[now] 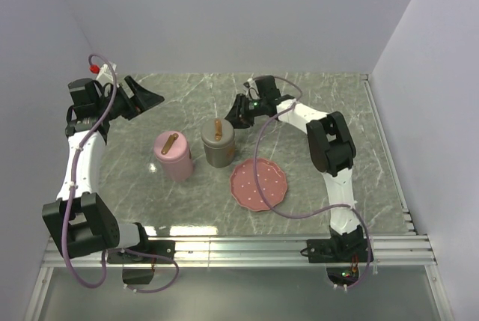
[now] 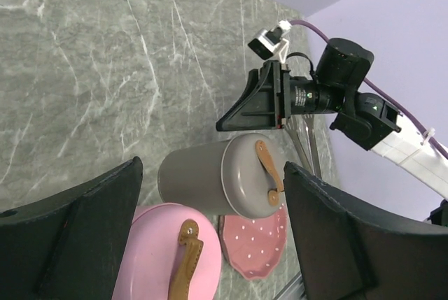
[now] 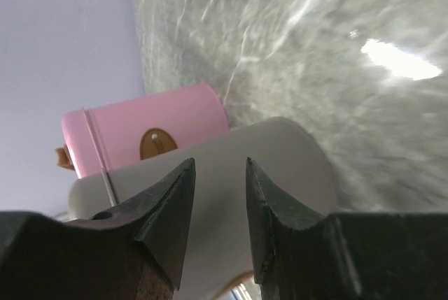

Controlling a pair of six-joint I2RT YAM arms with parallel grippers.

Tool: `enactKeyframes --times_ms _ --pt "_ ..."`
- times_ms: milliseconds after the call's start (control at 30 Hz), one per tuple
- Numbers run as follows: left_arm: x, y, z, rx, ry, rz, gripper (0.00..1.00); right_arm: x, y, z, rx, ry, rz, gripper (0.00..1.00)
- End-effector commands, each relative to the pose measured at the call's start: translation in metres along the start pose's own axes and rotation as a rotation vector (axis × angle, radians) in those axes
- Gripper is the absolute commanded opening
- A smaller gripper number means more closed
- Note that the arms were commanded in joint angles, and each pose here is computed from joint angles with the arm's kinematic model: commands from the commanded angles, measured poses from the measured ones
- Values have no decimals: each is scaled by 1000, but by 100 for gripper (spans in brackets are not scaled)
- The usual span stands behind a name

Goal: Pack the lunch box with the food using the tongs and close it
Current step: Move the lunch box

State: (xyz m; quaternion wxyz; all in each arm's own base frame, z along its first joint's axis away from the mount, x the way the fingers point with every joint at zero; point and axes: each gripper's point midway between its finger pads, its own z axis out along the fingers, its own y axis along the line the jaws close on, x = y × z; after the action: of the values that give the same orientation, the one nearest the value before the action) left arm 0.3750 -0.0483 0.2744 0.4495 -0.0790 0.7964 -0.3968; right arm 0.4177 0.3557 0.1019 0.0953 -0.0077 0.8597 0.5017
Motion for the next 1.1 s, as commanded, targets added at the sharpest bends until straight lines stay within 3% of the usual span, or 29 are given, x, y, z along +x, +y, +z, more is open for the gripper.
enactKeyframes --times_ms 0,433,633,800,967,1067 --pt "6 -1 -3 22 13 15 87 17 31 4 -61 18 -49 43" --pt "17 14 -7 13 32 -29 84 67 60 20 -100 104 -67 44" --pt "19 7 -13 42 31 -4 85 59 73 15 -100 81 -109 44" --pt "6 -3 -23 28 8 99 99 22 88 -19 -62 -26 -210 48" --pt "-14 -12 -33 -19 -29 246 99 -28 89 -96 1 -212 -271 57" --pt "-15 -3 -35 -66 -30 271 100 -38 83 -137 41 -281 -279 66"
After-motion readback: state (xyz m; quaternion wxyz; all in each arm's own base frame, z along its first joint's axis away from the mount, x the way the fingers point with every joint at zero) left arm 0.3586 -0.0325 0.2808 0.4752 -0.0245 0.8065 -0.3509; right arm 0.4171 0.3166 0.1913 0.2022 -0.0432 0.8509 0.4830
